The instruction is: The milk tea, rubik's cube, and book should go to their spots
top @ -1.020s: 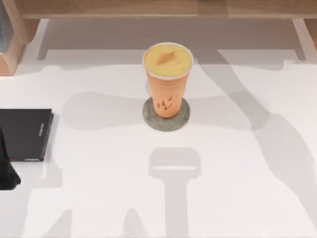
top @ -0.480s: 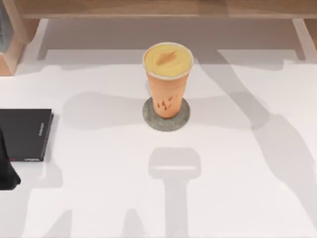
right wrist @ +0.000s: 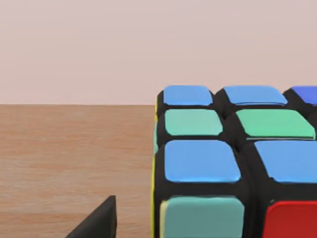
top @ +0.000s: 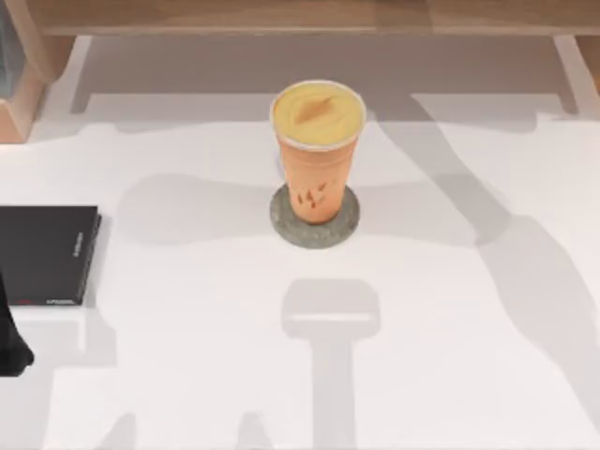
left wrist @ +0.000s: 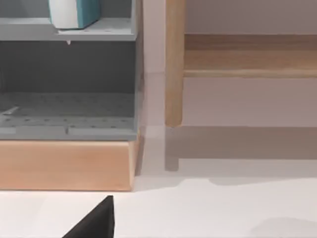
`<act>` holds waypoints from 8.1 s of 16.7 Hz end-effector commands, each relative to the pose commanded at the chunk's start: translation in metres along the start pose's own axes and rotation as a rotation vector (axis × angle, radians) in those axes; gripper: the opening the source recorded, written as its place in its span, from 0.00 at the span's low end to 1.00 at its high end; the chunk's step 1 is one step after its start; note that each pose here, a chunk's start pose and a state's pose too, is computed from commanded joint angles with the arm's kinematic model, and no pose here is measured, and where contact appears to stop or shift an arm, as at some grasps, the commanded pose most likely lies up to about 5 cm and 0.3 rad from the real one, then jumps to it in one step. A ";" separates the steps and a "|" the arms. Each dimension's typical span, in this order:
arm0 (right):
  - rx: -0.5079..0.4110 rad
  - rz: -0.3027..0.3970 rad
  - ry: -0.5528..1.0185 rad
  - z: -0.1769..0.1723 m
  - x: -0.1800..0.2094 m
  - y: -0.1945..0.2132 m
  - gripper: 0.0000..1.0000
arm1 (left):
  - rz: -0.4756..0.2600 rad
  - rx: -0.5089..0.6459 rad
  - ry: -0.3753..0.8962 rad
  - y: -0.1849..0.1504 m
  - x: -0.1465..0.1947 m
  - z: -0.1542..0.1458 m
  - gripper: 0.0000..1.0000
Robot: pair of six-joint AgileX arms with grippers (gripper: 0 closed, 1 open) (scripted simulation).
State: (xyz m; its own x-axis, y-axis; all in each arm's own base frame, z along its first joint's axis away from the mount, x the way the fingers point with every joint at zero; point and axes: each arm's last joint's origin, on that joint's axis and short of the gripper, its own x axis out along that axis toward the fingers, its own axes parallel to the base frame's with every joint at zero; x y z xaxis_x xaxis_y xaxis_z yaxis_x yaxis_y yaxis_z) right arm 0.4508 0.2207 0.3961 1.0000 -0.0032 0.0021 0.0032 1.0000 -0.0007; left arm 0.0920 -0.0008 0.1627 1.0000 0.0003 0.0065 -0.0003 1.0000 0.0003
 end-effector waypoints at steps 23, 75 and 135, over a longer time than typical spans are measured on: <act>-0.005 0.130 0.043 0.015 -0.104 -0.109 1.00 | 0.000 0.000 0.007 0.000 -0.016 -0.003 1.00; 0.001 0.003 0.002 -0.236 -0.345 -0.223 1.00 | -0.016 -0.031 0.025 0.140 0.340 0.088 1.00; 0.001 0.003 0.002 -0.236 -0.345 -0.223 1.00 | 0.090 0.334 -0.183 0.152 0.316 0.148 0.00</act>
State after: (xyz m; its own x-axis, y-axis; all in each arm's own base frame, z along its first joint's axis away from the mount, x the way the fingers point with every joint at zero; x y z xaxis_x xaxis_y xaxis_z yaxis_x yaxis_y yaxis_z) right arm 0.1057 -0.0012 0.1600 1.0000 0.0000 0.0000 0.0000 1.0000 0.0000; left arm 0.4066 0.1513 0.3124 0.9782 0.0581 0.1992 -0.1204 0.9407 0.3170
